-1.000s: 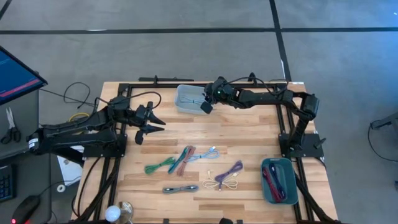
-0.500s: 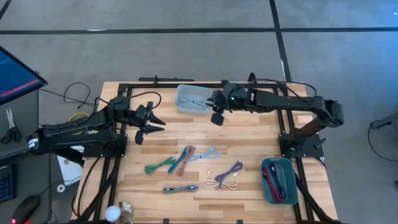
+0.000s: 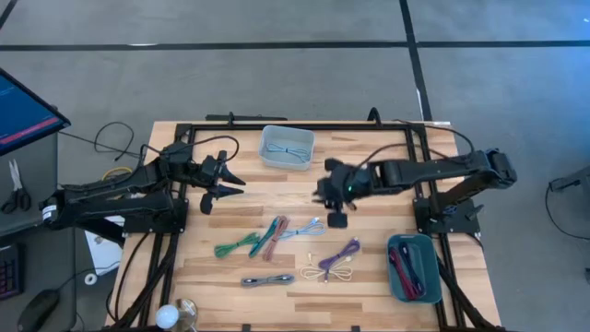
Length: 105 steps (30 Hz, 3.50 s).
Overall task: Pick & Place USB Port
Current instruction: Put the light blue charger cable into the gray bin
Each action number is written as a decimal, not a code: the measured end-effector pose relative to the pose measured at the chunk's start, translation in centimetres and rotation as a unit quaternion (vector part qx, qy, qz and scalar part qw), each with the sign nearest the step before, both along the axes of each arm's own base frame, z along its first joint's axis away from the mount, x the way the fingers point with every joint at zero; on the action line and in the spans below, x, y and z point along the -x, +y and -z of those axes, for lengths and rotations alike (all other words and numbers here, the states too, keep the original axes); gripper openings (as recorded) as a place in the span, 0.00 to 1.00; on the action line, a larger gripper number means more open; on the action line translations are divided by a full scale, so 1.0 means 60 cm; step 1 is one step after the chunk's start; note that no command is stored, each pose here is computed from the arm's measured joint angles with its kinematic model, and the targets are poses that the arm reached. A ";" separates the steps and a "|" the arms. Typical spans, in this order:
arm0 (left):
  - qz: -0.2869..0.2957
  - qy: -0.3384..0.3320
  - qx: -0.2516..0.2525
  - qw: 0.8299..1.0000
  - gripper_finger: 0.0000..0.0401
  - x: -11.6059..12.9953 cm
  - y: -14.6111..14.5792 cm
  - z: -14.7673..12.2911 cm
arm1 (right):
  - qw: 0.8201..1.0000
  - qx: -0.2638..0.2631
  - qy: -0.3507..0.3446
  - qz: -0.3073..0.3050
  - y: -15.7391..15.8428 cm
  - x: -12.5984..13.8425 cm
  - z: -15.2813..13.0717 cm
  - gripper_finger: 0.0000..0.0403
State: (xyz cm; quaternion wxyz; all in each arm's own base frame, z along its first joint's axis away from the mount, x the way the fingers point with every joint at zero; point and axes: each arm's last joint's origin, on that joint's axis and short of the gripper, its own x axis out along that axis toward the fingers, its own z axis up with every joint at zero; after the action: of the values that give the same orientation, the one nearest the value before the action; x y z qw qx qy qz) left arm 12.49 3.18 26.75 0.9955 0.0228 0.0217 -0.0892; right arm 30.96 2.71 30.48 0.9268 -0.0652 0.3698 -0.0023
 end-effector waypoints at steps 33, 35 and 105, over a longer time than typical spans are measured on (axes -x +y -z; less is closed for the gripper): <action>0.000 0.005 0.002 1.000 0.27 -0.002 0.001 0.002 | 0.967 -0.016 0.253 -0.014 0.079 -0.069 0.230 0.19; 0.000 0.005 0.002 1.000 0.27 -0.002 0.001 0.002 | 0.968 -0.016 0.251 -0.013 0.079 -0.069 0.230 0.19; 0.000 0.006 0.002 1.000 0.27 -0.003 0.001 0.002 | 0.987 0.135 0.012 0.086 -0.037 -0.036 0.034 0.00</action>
State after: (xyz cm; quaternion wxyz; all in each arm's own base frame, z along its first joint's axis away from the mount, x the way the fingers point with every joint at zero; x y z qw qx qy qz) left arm 12.68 3.25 26.60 0.9954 0.0201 0.0271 -0.0897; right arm 33.15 0.49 28.44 0.9014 -0.1580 0.3813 -0.1307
